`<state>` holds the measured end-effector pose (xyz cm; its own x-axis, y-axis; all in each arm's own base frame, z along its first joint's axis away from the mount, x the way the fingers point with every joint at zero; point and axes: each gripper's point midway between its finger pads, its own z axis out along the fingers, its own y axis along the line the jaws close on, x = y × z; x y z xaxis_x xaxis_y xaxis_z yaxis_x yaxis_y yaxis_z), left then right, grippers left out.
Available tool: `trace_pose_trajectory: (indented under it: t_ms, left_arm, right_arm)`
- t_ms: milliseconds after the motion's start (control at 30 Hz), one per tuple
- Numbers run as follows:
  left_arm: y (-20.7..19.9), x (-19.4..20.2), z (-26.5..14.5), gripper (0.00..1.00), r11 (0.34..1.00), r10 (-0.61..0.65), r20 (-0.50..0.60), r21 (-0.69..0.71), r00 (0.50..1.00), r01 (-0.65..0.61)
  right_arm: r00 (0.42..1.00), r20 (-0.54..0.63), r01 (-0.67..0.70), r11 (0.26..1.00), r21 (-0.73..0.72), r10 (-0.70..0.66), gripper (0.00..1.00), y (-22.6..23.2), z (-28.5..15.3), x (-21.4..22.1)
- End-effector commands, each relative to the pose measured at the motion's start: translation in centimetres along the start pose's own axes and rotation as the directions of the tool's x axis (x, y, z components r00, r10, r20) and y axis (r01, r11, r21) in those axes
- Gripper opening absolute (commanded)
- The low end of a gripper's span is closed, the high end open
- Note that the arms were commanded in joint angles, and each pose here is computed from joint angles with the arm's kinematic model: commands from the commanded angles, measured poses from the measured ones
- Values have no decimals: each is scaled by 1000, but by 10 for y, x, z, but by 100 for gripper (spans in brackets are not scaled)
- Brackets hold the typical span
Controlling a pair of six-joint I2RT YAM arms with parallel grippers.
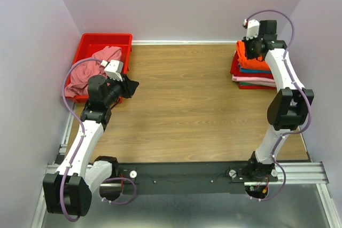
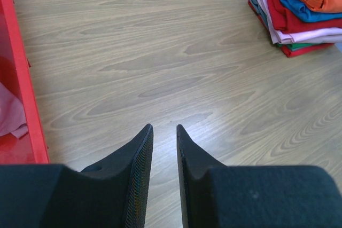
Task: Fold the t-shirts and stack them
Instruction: Neatly place the folded tshirt to the corner, then reset both grippers
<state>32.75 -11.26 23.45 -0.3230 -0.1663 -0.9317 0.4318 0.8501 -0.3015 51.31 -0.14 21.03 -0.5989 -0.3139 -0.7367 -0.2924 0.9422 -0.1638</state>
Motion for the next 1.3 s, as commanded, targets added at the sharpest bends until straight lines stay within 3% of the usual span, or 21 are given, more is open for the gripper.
trace_pose_trajectory:
  t_ms: [0, 200, 300, 400, 567, 700, 767, 800, 833, 933, 1000, 1133, 1267]
  left_arm:
    - [-4, -3, -3, 32, 1000, 11, 7, 24, 1000, -11]
    - [-5, 0, -3, 32, 999, 5, -1, 32, 1000, -5]
    - [-6, -1, -2, 32, 999, 6, 0, 35, 1000, -6]
    - [-8, -5, -4, 32, 999, 10, 6, 38, 1000, -11]
    - [-12, -28, -8, 32, 999, 34, 43, 33, 998, -35]
    - [-13, -50, -17, 32, 998, 61, 71, -7, 996, -60]
    - [-13, -62, -21, 34, 997, 70, 91, -32, 993, -67]
    - [-13, -67, -22, 41, 997, 68, 99, -41, 993, -64]
    - [-11, -76, -24, 46, 996, 66, 110, -61, 992, -59]
    - [-11, -90, -25, 60, 995, 71, 127, -78, 989, -61]
    - [-6, -101, -27, 93, 991, 76, 139, -116, 987, -60]
    - [11, -117, -39, 93, 971, 111, 172, -230, 979, -69]
    - [31, -125, -59, 95, 927, 150, 197, -368, 969, -69]
  right_arm:
    - [993, -113, 15, 999, -52, -21, 4, 14, 17, 46]
    - [984, -170, 25, 993, -116, -45, 3, 34, 14, 84]
    - [988, -148, 29, 993, -117, -46, 3, 33, 10, 77]
    - [997, -56, 40, 990, -136, -48, 6, 34, -5, 44]
    - [989, 131, 92, 988, -123, -76, 40, 32, -58, -16]
    - [980, 186, 89, 993, -72, -74, 52, 29, -90, -26]
    - [977, 205, 75, 995, -62, -60, 65, 31, -96, -24]
    - [971, 234, 58, 998, -23, -51, 71, 26, -111, -27]
    - [971, 237, 36, 999, -10, -33, 83, 27, -108, -19]
    - [936, 350, -40, 998, 57, 17, 99, 16, -138, -28]
    - [925, 366, -132, 989, 66, 99, 100, 13, -140, -10]
    - [845, 500, -282, 953, 112, 191, 100, 5, -167, -4]
    - [757, 539, -537, 822, 190, 369, 100, -16, -170, 25]
